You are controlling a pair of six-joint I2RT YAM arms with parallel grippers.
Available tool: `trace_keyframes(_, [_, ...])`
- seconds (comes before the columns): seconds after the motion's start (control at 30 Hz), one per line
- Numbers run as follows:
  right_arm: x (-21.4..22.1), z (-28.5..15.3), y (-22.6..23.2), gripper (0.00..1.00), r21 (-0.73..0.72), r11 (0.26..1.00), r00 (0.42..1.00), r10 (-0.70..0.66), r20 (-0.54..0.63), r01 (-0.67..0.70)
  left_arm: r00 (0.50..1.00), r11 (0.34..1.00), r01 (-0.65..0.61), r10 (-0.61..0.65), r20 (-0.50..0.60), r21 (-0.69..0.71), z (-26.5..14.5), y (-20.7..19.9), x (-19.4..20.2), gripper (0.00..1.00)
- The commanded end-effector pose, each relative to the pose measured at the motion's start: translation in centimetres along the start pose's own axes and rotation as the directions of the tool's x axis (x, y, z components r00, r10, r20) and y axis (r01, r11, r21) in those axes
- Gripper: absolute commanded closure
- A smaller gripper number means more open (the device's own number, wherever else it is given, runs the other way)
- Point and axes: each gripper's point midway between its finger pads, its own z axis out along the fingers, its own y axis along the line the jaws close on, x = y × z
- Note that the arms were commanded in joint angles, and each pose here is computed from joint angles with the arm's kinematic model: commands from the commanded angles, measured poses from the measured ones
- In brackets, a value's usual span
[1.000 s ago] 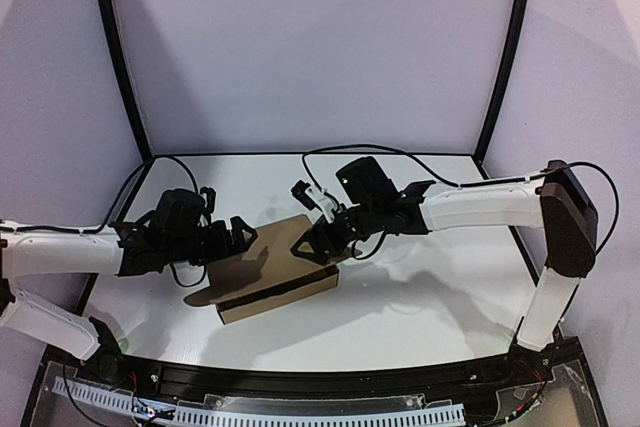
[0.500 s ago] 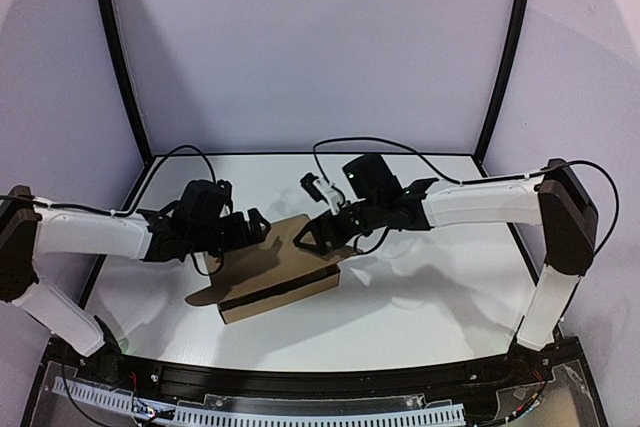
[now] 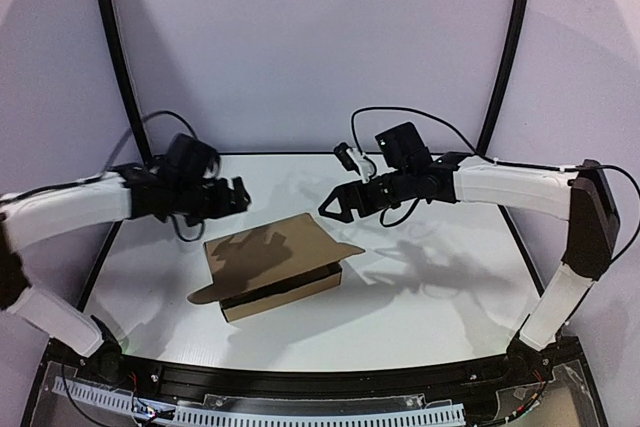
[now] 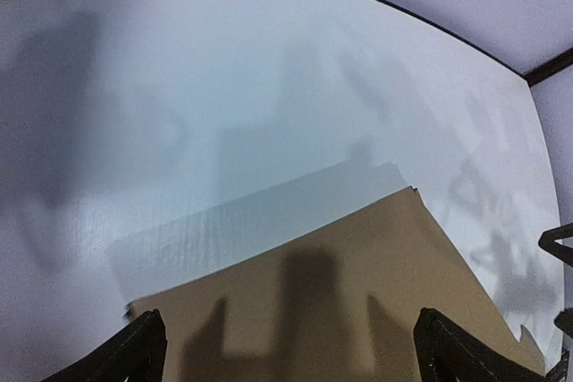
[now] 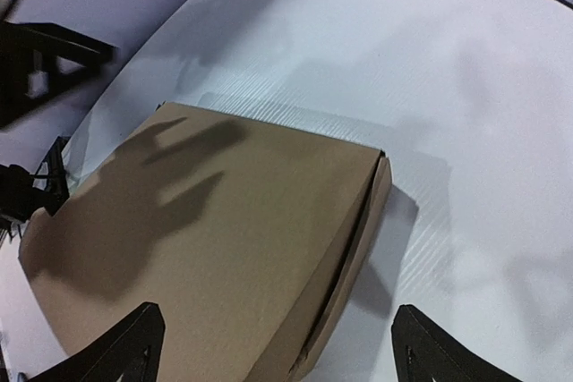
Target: Fold the paper box
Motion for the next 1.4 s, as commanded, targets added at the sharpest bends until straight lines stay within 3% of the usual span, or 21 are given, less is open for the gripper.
trace_keyframes(0.0, [1.9,-1.1,0.1,0.09,0.006,0.998,0.995,0.057,-0.082,-0.057,0.99,0.969,0.094,-0.115,-0.079,-0.229,-6.7,7.2,3.8,0.01])
trace_keyframes(0.07, [2.6,-1.2,0.0,0.08,0.011,0.997,0.991,0.083,-0.109,-0.082,0.969,0.955,0.196,-0.224,-0.109,-0.221,-7.6,8.4,6.4,0.01])
trace_keyframes(0.17, [3.6,-0.8,0.1,0.08,-0.003,0.992,0.982,0.123,-0.145,-0.125,0.911,0.936,0.344,-0.352,-0.216,-0.075,-7.0,7.7,11.0,0.01])
trace_keyframes(0.3, [4.9,0.2,0.2,0.08,-0.021,0.985,0.966,0.166,-0.199,-0.174,0.845,0.848,0.509,-0.461,-0.271,0.146,-7.2,5.4,12.3,0.01])
trace_keyframes(0.5, [6.0,1.4,1.1,0.1,-0.097,0.96,0.942,0.234,-0.24,-0.263,0.779,0.74,0.62,-0.54,-0.318,0.26,-5.9,4.8,13.8,0.01])
trace_keyframes(0.57, [6.2,1.6,1.3,0.11,-0.11,0.953,0.937,0.248,-0.247,-0.281,0.769,0.706,0.636,-0.548,-0.327,0.312,-5.2,4.2,13.9,0.01])
trace_keyframes(0.9, [5.8,1.7,2.1,0.2,-0.159,0.937,0.93,0.265,-0.254,-0.31,0.785,0.667,0.619,-0.506,-0.357,0.415,-3.9,1.1,12.4,0.02])
trace_keyframes(1.07, [5.8,1.7,2.1,0.25,-0.157,0.935,0.927,0.274,-0.255,-0.319,0.776,0.675,0.622,-0.464,-0.427,0.396,-3.6,0.4,13.6,0.09])
trace_keyframes(1.37, [6.2,2.1,2.0,0.32,-0.158,0.925,0.919,0.299,-0.258,-0.346,0.784,0.684,0.596,-0.384,-0.488,0.419,-5.0,-0.5,14.5,0.09])
